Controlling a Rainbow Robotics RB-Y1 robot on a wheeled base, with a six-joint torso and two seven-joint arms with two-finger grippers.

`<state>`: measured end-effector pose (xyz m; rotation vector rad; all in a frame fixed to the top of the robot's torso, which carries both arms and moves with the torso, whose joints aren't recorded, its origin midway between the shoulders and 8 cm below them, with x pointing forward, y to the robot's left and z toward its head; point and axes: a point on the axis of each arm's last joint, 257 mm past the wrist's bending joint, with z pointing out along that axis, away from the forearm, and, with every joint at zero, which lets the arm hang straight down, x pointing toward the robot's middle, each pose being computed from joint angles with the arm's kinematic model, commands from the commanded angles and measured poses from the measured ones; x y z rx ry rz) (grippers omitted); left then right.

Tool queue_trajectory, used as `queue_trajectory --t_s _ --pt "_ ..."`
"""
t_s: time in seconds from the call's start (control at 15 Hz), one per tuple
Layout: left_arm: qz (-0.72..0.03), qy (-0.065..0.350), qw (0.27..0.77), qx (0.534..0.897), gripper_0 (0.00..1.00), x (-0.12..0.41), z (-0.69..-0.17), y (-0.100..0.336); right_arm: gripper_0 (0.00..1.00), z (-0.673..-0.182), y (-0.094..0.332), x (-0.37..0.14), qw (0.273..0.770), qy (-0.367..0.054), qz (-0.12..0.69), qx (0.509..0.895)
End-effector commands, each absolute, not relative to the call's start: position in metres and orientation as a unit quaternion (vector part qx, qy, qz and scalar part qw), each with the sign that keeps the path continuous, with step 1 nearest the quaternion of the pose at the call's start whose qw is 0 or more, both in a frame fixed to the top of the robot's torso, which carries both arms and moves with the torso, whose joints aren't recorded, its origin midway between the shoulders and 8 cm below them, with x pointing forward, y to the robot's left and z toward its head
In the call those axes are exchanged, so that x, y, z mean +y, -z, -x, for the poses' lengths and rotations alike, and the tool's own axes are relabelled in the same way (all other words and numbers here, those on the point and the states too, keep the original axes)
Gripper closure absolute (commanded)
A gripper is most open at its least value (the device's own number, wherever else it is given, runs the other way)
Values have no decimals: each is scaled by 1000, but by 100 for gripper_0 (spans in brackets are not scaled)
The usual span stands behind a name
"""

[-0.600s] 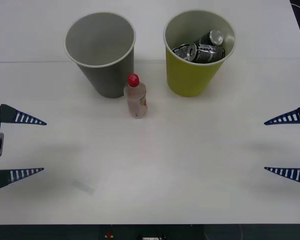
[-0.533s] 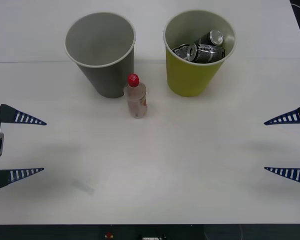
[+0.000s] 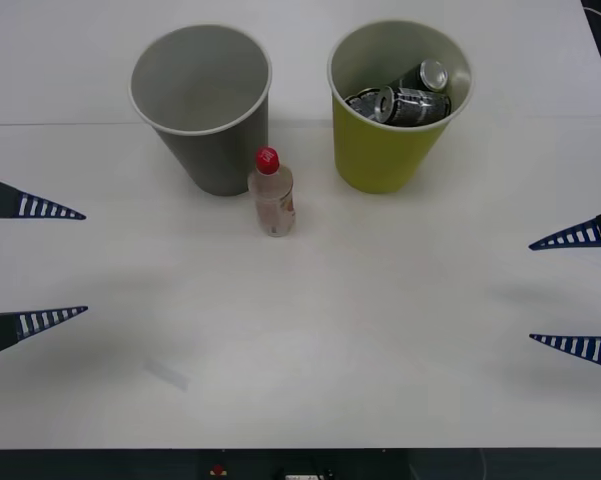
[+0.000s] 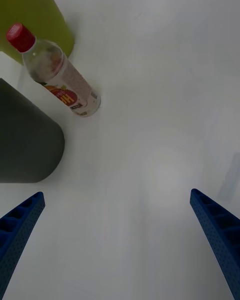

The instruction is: Put the can into the green bin and the plastic bottle into the gray bin

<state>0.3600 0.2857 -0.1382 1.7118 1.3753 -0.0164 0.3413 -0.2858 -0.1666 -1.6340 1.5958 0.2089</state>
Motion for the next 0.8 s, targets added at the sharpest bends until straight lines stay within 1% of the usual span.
queue_trajectory --t_s 0.07,0.13,0.27,0.53,0.8 --pt "-676 10 463 573 0 287 -360 141 0 -341 167 -286 411 -83 649 634" --pt "-664 13 468 583 0 286 -358 143 0 -341 167 -286 411 -83 649 634" --pt "-632 33 470 616 0 281 -351 149 0 -341 167 -286 411 -83 649 634" --pt "-558 89 475 675 0 261 -337 170 0 -341 167 -286 411 -83 649 634" --pt "-486 131 492 710 0 242 -336 185 0 -341 167 -286 411 -83 649 634"
